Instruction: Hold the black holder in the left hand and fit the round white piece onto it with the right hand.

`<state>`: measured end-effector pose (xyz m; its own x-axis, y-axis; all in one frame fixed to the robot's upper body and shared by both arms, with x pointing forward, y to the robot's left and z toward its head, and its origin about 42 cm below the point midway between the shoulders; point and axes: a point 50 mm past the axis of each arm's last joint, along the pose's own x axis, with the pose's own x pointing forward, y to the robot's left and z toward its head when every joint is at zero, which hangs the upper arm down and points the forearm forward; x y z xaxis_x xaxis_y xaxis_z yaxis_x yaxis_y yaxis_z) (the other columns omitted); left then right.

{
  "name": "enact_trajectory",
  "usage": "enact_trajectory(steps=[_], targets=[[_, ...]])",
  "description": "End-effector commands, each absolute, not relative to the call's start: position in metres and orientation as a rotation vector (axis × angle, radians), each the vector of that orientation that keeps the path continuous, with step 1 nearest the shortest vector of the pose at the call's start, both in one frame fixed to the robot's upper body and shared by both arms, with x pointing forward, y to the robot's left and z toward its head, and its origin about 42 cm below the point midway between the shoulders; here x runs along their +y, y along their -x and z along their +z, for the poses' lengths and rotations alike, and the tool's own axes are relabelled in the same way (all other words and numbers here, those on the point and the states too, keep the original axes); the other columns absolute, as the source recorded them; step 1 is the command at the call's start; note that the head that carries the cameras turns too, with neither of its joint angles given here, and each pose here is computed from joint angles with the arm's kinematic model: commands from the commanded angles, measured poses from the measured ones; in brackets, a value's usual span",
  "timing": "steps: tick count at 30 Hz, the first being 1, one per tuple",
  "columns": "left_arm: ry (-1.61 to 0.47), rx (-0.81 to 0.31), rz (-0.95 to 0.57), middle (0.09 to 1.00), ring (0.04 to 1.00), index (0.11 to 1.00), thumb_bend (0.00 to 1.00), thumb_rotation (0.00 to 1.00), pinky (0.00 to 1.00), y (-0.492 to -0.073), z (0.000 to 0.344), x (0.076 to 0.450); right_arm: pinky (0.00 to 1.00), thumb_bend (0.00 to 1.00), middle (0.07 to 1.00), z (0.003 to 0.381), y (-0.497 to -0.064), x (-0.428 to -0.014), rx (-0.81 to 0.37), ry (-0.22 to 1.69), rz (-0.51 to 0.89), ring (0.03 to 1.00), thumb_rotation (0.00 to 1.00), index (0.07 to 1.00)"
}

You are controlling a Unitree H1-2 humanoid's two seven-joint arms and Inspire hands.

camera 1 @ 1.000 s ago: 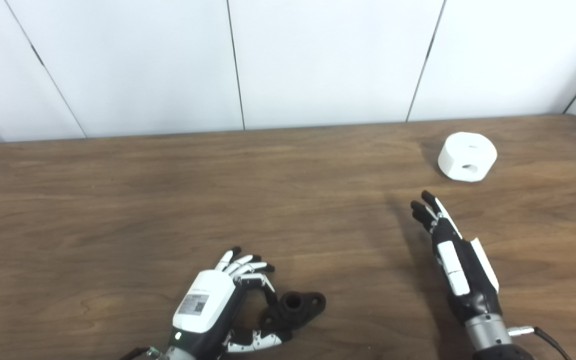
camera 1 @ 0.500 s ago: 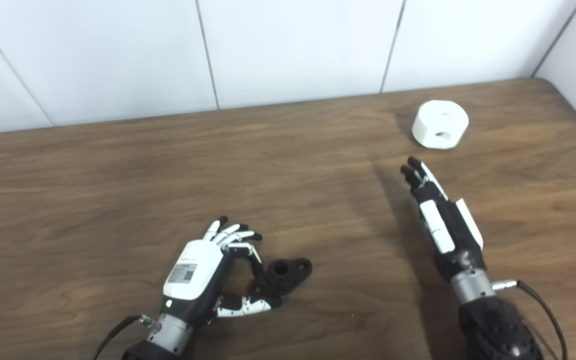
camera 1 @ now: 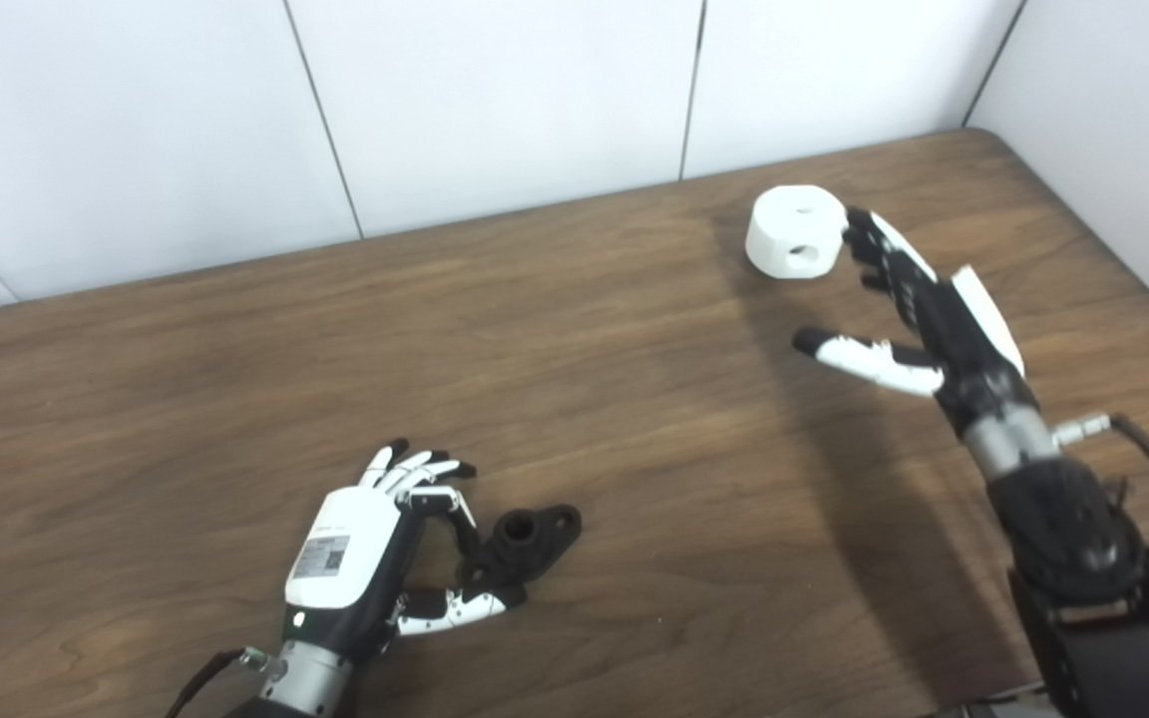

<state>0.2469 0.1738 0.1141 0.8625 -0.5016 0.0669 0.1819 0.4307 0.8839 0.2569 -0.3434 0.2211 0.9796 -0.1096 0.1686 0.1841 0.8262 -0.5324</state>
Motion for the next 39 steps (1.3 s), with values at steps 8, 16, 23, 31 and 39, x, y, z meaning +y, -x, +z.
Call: enact_trajectory(steps=[8, 16, 23, 31, 39], targets=[[-1.107, -0.265, -0.477, 0.789, 0.858, 0.487, 0.52, 0.05, 0.97, -0.241, 0.102, 0.184, 0.89, 0.8, 0.897, 0.265, -0.301, -0.363, -0.209, 0.82, -0.197, 0.897, 0.39, 0.882], [-1.097, -0.28, -0.468, 0.767, 0.836, 0.486, 0.52, 0.05, 0.93, -0.237, 0.098, 0.186, 0.91, 0.79, 0.92, 0.282, -0.34, -0.372, -0.157, 0.927, -0.205, 0.935, 0.35, 0.875], [-1.104, -0.28, -0.472, 0.763, 0.826, 0.486, 0.52, 0.05, 0.92, -0.234, 0.097, 0.185, 0.89, 0.82, 0.927, 0.285, -0.366, -0.386, -0.126, 0.979, -0.208, 0.933, 0.31, 0.865], [-1.109, -0.265, -0.477, 0.768, 0.827, 0.486, 0.52, 0.05, 0.91, -0.232, 0.097, 0.186, 0.88, 0.87, 0.933, 0.282, -0.386, -0.396, -0.077, 1.024, -0.21, 0.948, 0.28, 0.855], [-1.107, -0.265, -0.481, 0.769, 0.83, 0.487, 0.52, 0.05, 0.9, -0.228, 0.096, 0.186, 0.9, 0.9, 0.933, 0.282, -0.398, -0.406, -0.024, 1.078, -0.214, 0.946, 0.26, 0.85]])
